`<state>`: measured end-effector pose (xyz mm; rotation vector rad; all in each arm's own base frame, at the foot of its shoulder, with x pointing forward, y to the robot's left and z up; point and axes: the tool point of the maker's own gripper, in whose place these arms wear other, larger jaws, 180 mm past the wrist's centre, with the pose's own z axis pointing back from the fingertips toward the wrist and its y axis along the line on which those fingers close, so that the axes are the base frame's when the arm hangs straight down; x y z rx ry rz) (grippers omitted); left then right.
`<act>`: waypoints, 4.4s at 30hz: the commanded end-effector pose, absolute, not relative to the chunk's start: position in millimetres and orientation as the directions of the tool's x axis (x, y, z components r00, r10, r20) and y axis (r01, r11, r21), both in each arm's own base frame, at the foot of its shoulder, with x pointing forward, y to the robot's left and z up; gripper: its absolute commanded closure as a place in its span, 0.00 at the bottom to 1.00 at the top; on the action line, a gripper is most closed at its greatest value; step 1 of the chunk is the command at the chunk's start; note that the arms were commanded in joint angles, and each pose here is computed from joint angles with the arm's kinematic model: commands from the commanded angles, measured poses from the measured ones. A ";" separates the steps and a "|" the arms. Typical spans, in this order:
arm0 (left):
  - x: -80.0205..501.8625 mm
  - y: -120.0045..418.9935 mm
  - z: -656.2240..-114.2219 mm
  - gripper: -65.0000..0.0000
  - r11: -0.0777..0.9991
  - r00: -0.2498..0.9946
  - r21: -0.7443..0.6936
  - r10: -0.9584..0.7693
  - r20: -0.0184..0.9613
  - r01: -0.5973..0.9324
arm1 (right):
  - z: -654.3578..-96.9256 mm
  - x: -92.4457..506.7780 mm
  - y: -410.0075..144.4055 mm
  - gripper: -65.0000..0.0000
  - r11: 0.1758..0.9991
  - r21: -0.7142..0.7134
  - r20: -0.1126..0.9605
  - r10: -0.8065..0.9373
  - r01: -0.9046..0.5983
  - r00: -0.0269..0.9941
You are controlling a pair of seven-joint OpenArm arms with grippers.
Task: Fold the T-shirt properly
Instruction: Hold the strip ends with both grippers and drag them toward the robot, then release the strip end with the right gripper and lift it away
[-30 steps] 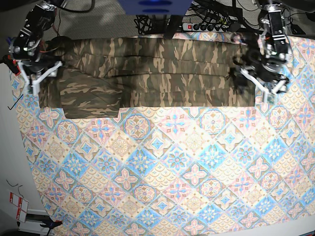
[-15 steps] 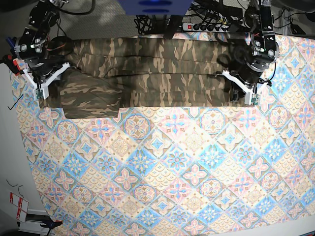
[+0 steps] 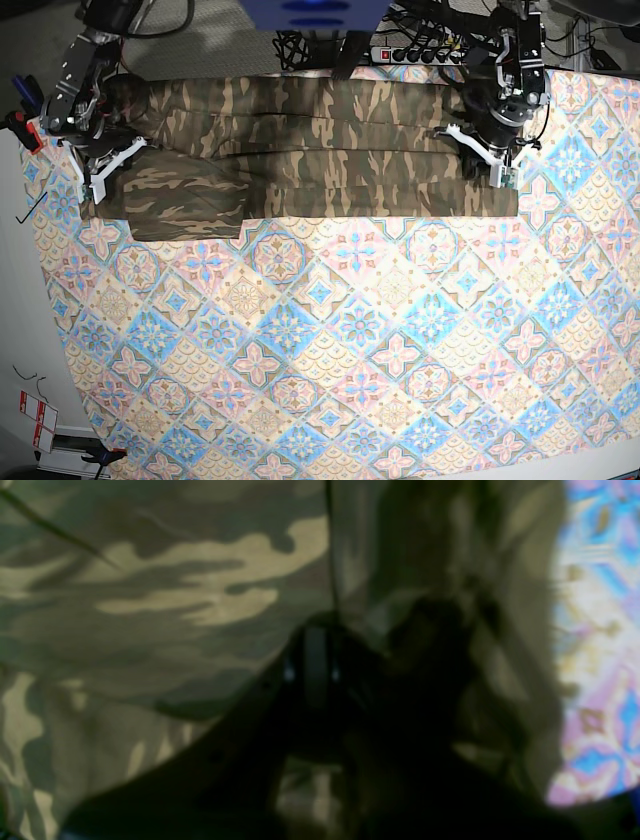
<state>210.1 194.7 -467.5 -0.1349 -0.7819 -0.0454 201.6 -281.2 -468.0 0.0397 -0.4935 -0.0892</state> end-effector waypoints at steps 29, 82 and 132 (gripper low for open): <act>204.4 208.4 -488.9 1.00 0.997 0.726 -0.073 0.034 0.687 0.022 | -455.3 228.3 -295.9 1.00 0.998 -0.054 0.509 0.004 0.027 0.861; 217.9 289.6 -423.2 1.00 0.991 0.629 -0.052 0.118 0.768 -0.123 | -438.5 216.6 -373.8 0.44 0.886 0.381 0.554 -0.447 0.263 0.702; 209.1 295.8 -440.7 1.00 0.986 0.658 -0.062 0.151 0.738 -0.156 | -465.7 257.4 -324.1 1.00 0.914 0.377 0.492 -0.332 0.146 0.805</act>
